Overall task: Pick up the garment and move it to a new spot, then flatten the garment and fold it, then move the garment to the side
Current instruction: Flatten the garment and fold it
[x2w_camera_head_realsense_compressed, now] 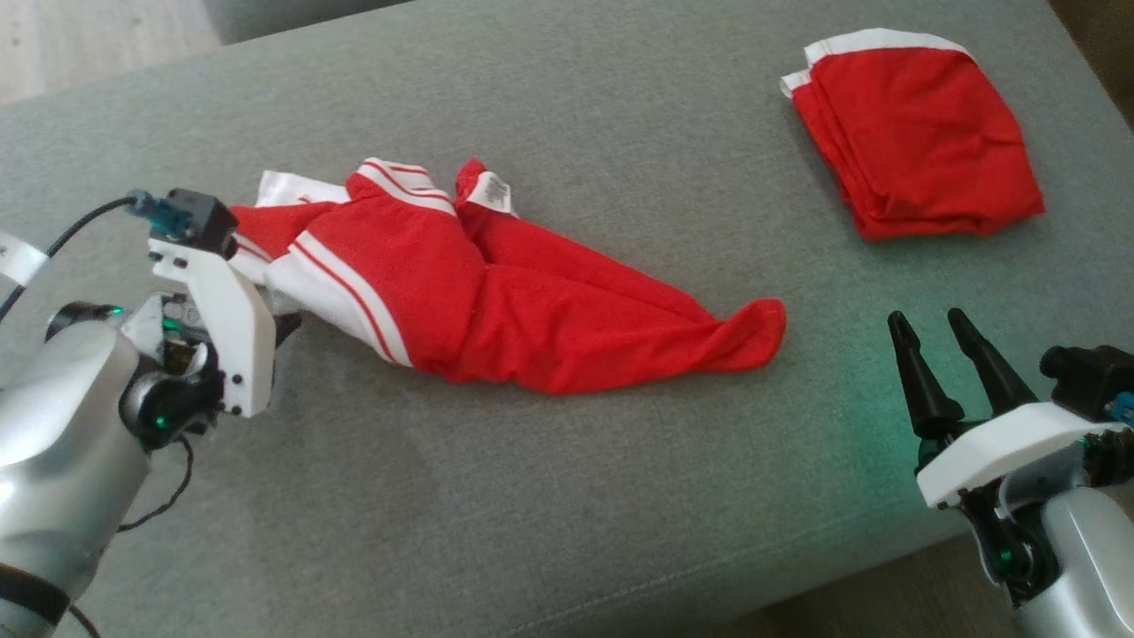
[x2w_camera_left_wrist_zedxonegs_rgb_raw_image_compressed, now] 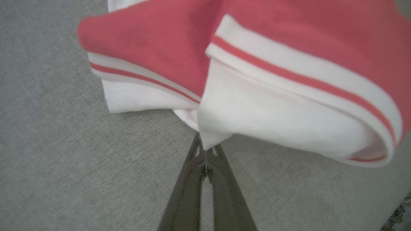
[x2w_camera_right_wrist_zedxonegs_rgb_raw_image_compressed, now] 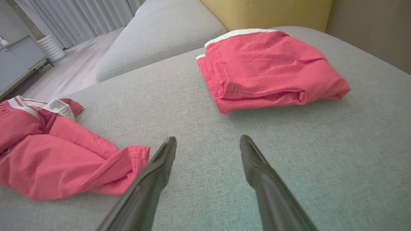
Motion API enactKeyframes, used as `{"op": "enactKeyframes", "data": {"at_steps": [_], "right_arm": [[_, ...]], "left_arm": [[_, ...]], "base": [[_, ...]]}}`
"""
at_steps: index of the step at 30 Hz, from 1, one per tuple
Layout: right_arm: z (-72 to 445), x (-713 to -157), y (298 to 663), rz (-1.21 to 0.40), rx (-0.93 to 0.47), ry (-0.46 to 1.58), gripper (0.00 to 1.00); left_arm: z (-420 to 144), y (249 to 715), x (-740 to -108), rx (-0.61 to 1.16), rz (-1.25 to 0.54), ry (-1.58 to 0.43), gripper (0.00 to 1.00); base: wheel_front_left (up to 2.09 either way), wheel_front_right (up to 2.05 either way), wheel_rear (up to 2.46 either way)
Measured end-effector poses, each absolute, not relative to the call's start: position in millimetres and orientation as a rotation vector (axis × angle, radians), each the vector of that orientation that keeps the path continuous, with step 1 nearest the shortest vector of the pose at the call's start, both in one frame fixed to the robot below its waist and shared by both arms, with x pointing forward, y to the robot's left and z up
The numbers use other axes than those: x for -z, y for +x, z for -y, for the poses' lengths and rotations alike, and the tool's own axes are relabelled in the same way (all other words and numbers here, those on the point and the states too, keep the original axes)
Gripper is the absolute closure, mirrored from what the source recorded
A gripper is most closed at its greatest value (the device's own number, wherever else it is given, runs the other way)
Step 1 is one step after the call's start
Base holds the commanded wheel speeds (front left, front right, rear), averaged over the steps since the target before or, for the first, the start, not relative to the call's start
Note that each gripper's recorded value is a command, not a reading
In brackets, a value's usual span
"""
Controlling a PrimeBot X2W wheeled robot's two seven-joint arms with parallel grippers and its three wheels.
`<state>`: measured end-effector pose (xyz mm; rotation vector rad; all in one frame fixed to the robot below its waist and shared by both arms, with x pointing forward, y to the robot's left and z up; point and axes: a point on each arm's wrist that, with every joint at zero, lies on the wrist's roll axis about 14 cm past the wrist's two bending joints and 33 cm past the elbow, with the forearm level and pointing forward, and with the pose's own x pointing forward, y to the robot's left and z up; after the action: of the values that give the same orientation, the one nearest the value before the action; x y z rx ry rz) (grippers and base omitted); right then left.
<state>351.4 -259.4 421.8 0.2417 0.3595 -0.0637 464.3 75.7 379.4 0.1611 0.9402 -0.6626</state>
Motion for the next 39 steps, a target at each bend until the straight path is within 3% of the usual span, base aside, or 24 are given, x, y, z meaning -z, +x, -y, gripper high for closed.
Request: {"op": "enactKeyframes", "data": {"at_steps": [11, 19, 26, 33, 35, 36, 37, 39], "right_arm": [[238, -432, 366, -0.329, -0.011, 0.242, 0.00], [217, -438, 373, -0.335, -0.081, 0.243, 0.00], [201, -426, 366, -0.399, -0.126, 0.242, 0.00], [198, -425, 367, -0.426, -0.138, 0.241, 0.00], [200, -424, 366, -0.433, -0.133, 0.242, 0.00], [201, -424, 366, -0.435, -0.129, 0.242, 0.00], [202, -423, 366, -0.435, -0.127, 0.243, 0.00], [202, -423, 366, -0.435, -0.124, 0.243, 0.00]], "left_arm": [[-79, 442, -411, 0.706, -0.897, 0.152, 1.00], [-111, 406, -436, 0.699, -1.005, 0.122, 1.00], [-141, 348, -442, 0.697, -1.205, 0.071, 1.00], [-166, 275, -404, 0.608, -1.493, -0.046, 1.00], [-165, 273, -396, 0.591, -1.487, -0.074, 1.00], [-163, 277, -393, 0.579, -1.467, -0.090, 0.25], [-163, 280, -391, 0.570, -1.453, -0.102, 0.00], [-158, 287, -391, 0.570, -1.417, -0.117, 0.00]], "base": [[0.00, 0.00, 0.00], [0.00, 0.00, 0.00], [0.00, 0.00, 0.00], [0.00, 0.00, 0.00], [0.00, 0.00, 0.00], [0.00, 0.00, 0.00], [0.00, 0.00, 0.00], [0.00, 0.00, 0.00]]}}
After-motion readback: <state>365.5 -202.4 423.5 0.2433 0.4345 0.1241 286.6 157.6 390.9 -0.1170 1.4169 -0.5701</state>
